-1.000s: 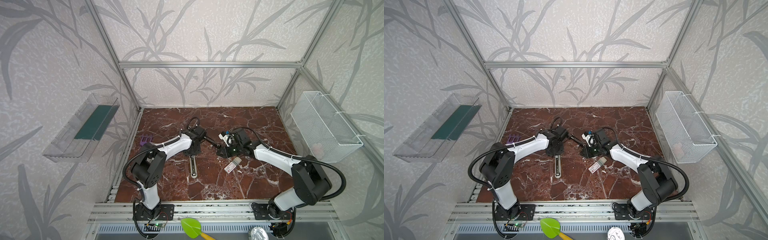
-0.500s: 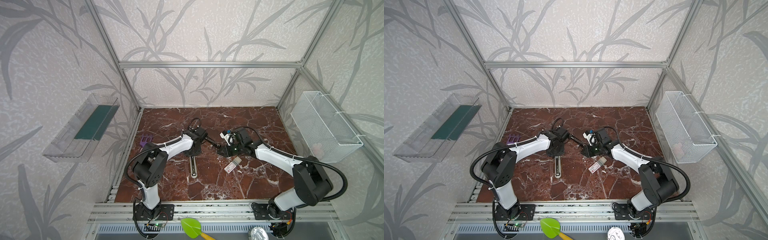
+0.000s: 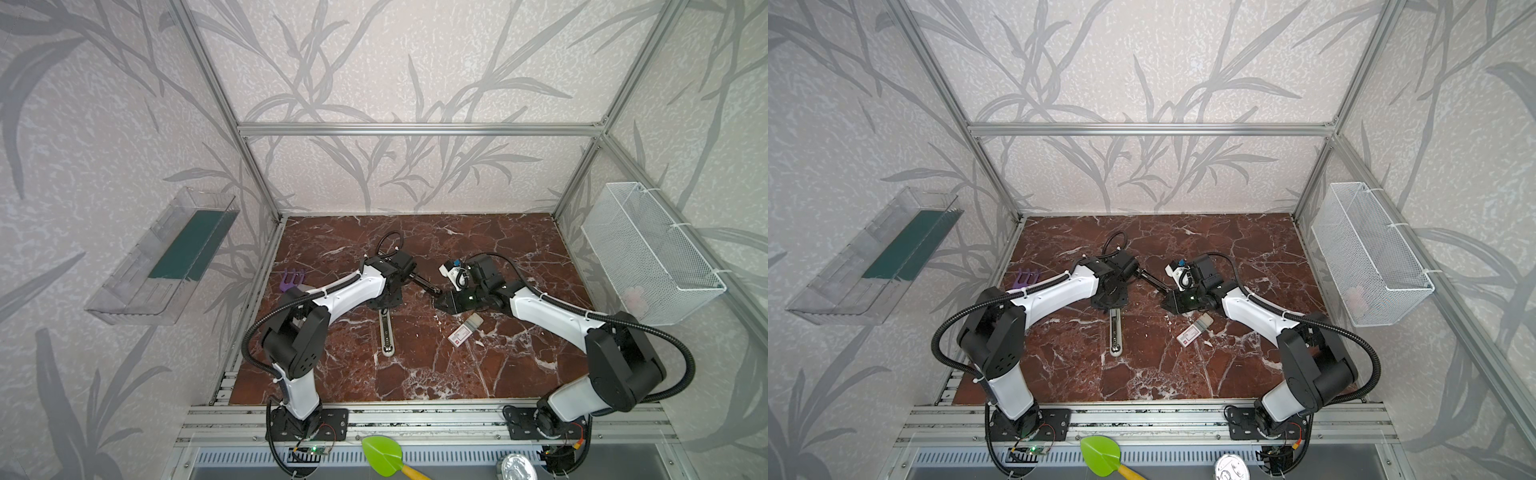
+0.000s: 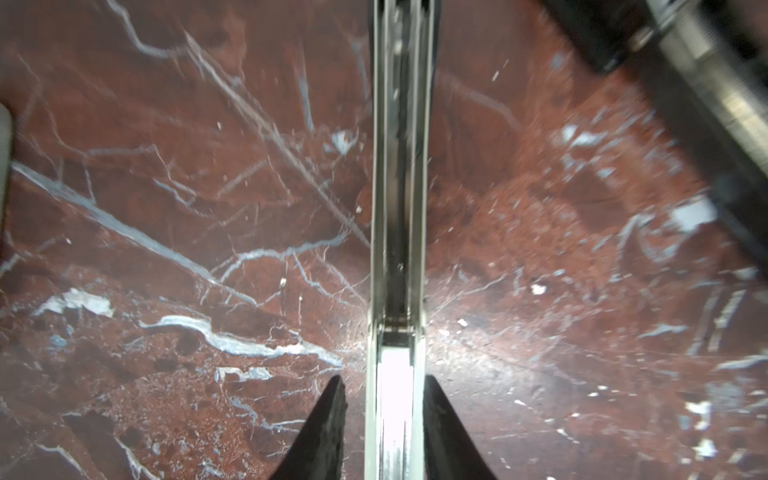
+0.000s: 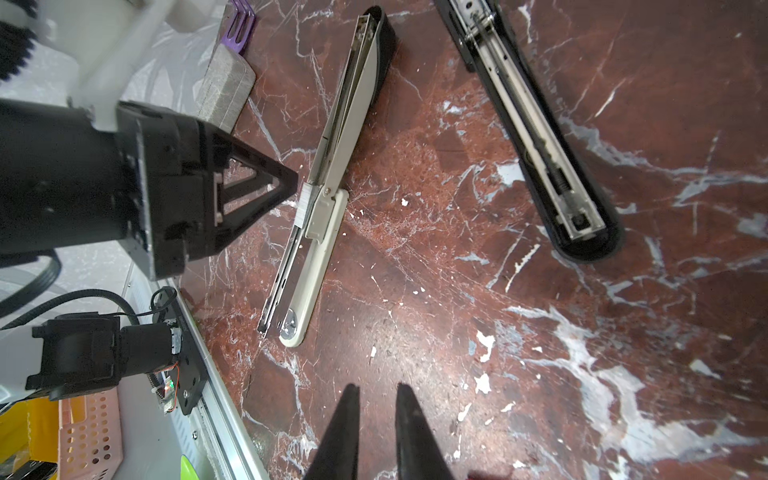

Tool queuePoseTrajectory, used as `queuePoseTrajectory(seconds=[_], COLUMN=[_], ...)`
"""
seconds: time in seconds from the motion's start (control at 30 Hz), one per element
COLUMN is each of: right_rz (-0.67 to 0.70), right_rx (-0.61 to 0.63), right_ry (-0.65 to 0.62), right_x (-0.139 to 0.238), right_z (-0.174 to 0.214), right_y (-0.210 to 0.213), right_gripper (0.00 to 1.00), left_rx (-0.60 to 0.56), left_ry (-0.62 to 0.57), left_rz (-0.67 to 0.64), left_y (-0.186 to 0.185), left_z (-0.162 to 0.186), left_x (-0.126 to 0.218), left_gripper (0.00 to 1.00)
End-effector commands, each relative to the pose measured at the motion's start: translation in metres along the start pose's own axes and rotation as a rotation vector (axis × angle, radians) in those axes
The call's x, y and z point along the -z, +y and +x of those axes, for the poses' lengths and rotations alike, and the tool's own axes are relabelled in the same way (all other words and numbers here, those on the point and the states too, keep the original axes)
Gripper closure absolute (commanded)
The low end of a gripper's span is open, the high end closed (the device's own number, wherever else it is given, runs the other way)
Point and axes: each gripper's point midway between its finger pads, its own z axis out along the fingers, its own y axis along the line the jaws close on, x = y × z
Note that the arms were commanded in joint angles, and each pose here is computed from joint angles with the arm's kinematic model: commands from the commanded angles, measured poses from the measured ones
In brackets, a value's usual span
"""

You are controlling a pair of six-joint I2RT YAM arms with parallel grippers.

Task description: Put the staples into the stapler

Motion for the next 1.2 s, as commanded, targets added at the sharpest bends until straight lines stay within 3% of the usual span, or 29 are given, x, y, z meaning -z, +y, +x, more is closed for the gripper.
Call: queuePoseTrajectory(seconds=[0.0,0.7,1.17], right_rz=[-0.013,0.006,0.002], right_rx=[0.02,0.015,0.012], right_ry=[-0.003,-0.001,0.006], right_x=[0.002,0.003,0.001], right_z=[-0.005,-0.003,-0.001], right_y=[0.008,0.004,0.003], right_gripper=[0.81,0.81,0.81], left_rx=[-0.014,-0.007,0.008], left_ry=[0.006,0.078,0.098], left_rz=[-0.04,-0.047,-0.036], left_y=[0.009,0.012,0.018], left_z=[-0.008,-0.008,0.005], left_x=[0.0,-0.039,-0.036], left_gripper=[0.66,0.67,0.71])
